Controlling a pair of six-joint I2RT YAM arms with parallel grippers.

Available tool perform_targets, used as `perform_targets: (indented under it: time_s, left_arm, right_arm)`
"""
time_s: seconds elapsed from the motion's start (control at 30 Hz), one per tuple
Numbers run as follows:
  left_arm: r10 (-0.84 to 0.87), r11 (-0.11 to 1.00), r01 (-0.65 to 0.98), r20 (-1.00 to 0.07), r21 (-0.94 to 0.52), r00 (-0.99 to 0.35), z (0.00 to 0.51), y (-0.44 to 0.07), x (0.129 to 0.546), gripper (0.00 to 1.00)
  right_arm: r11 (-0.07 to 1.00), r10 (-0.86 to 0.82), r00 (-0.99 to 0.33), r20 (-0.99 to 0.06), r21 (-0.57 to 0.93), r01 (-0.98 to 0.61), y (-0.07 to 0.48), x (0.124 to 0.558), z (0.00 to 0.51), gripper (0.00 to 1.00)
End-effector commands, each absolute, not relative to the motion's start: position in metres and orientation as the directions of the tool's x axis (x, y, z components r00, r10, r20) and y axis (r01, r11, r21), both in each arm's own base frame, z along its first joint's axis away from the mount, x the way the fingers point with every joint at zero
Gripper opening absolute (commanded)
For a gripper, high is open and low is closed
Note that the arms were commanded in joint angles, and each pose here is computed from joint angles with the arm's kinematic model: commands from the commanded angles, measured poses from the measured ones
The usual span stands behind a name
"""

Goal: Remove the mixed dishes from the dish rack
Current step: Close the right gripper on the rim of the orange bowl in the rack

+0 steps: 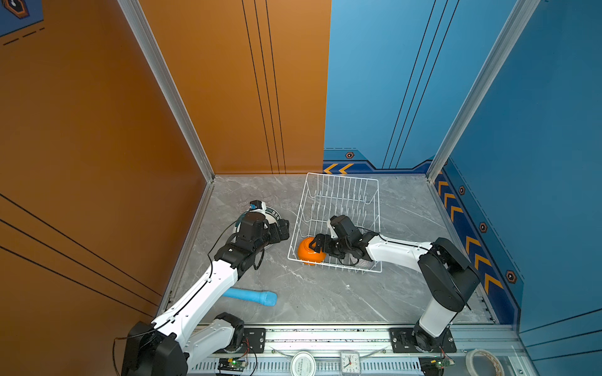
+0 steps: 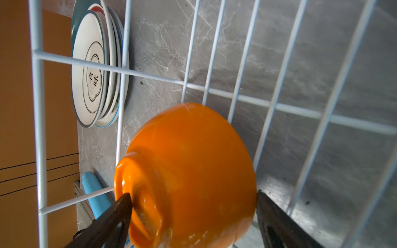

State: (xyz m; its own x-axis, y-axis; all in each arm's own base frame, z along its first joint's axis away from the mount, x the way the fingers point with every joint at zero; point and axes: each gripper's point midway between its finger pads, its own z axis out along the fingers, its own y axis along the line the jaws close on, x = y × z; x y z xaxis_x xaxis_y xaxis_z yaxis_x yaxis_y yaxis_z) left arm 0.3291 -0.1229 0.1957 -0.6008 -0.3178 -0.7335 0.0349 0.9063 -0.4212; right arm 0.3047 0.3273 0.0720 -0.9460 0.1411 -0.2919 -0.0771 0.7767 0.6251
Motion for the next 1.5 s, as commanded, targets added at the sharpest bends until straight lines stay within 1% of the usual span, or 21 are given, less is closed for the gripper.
perform_targets:
  time_s: [0.0, 0.27, 0.4, 0.47, 0.5, 0.57, 0.73, 0.93, 1.1, 1.37, 1.47]
  left_arm:
    - [-0.334, 0.889, 0.07, -0.746, -0.453, -0.577, 0.212, -0.128, 0.336, 0.98]
    - [-0.336, 0.885, 0.075, -0.743, -0.459, -0.579, 0.211, -0.129, 0.336, 0.98]
    - [-0.334, 0.885, 0.077, -0.74, -0.46, -0.584, 0.21, -0.129, 0.335, 0.98]
    - [-0.336, 0.884, 0.075, -0.739, -0.462, -0.584, 0.21, -0.13, 0.335, 0.98]
    - [-0.337, 0.884, 0.074, -0.738, -0.462, -0.585, 0.209, -0.13, 0.335, 0.98]
    - [-0.338, 0.882, 0.074, -0.735, -0.465, -0.587, 0.209, -0.13, 0.335, 0.98]
    - [-0.342, 0.877, 0.079, -0.732, -0.473, -0.589, 0.211, -0.132, 0.337, 0.98]
    - [-0.343, 0.872, 0.082, -0.722, -0.482, -0.6, 0.209, -0.136, 0.337, 0.98]
    - [-0.343, 0.871, 0.083, -0.72, -0.484, -0.603, 0.208, -0.136, 0.338, 0.98]
    - [-0.343, 0.871, 0.083, -0.719, -0.485, -0.604, 0.208, -0.136, 0.338, 0.98]
    - [-0.344, 0.871, 0.083, -0.72, -0.485, -0.603, 0.209, -0.136, 0.338, 0.98]
  right_arm:
    - [0.787, 0.149, -0.952, -0.269, 0.615, -0.051, 0.325, 0.308, 0.065, 0.89]
    - [0.765, 0.169, -0.952, -0.255, 0.643, -0.036, 0.331, 0.313, 0.06, 0.9]
    - [0.752, 0.175, -0.955, -0.238, 0.659, -0.027, 0.335, 0.314, 0.058, 0.89]
    - [0.74, 0.176, -0.957, -0.229, 0.672, -0.025, 0.337, 0.313, 0.058, 0.86]
    - [0.734, 0.206, -0.953, -0.223, 0.68, 0.0, 0.329, 0.322, 0.057, 0.84]
    - [0.723, 0.216, -0.951, -0.223, 0.691, 0.003, 0.328, 0.325, 0.06, 0.8]
    - [0.701, 0.242, -0.939, -0.245, 0.714, -0.006, 0.324, 0.33, 0.075, 0.76]
    - [0.674, 0.253, -0.931, -0.265, 0.739, -0.027, 0.322, 0.334, 0.095, 0.74]
    - [0.681, 0.244, -0.927, -0.286, 0.731, -0.046, 0.318, 0.335, 0.101, 0.73]
    - [0.688, 0.229, -0.938, -0.261, 0.725, -0.034, 0.317, 0.335, 0.092, 0.75]
    - [0.706, 0.213, -0.942, -0.257, 0.707, -0.033, 0.317, 0.333, 0.087, 0.75]
